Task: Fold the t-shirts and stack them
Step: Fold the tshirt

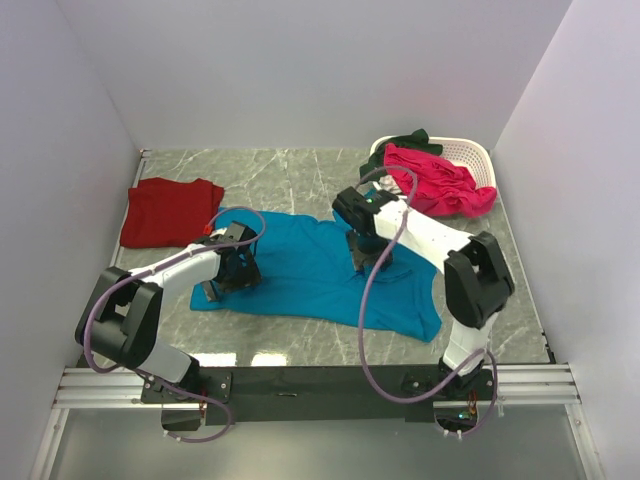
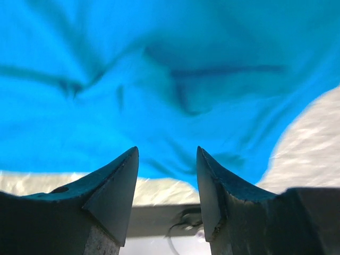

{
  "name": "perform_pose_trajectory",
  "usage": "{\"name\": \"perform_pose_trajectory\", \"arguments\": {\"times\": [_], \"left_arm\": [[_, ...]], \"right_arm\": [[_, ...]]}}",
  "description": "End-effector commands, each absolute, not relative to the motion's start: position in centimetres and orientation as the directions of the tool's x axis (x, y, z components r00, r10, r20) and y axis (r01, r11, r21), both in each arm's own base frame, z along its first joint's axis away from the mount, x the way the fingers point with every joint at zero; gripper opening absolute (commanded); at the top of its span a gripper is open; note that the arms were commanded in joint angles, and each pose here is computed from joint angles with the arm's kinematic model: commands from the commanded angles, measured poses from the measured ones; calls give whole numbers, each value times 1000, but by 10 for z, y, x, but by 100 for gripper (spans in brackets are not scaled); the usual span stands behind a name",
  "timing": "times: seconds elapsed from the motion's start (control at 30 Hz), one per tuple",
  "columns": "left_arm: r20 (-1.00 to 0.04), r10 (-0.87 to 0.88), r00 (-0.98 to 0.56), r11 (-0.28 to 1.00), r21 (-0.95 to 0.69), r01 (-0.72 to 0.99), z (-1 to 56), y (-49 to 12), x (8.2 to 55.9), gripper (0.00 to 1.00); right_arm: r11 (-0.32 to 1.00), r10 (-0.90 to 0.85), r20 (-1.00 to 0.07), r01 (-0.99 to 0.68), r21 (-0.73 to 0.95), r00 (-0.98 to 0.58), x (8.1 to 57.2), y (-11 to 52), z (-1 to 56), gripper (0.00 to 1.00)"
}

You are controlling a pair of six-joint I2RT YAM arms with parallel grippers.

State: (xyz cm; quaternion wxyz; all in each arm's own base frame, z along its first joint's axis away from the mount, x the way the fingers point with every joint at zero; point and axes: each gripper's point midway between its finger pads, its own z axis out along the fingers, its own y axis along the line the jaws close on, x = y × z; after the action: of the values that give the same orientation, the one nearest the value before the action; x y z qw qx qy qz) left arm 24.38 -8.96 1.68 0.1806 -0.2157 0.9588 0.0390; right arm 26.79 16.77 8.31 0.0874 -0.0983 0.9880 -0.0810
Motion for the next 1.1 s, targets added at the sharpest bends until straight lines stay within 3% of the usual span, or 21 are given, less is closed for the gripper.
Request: {"name": "perform_pose_trajectory", "arguments": {"times": [0.0, 0.17, 0.6, 0.87, 1.07], "left_arm": [[-376, -405, -833, 898, 5, -439, 13, -87, 247, 99], [-367, -407, -837, 899, 4, -439, 11, -88, 244, 99], [-363, -413, -835, 894, 10, -447, 9, -85, 239, 99], [-365, -411, -836, 895, 15, -447, 9, -84, 237, 99], [-361, -410, -838, 894, 21, -447, 8, -82, 235, 99]], "right_arm": [[986, -158, -117, -162, 25, -980, 241, 192, 72, 54], [985, -144, -52, -148, 84, -988, 221, 195, 54, 54], [997, -71, -15, -71, 7, -997, 247, 166, 24, 54], [998, -27, -84, -22, -59, -996, 284, 150, 29, 54], [992, 5, -225, 34, -123, -974, 332, 137, 44, 54]]}}
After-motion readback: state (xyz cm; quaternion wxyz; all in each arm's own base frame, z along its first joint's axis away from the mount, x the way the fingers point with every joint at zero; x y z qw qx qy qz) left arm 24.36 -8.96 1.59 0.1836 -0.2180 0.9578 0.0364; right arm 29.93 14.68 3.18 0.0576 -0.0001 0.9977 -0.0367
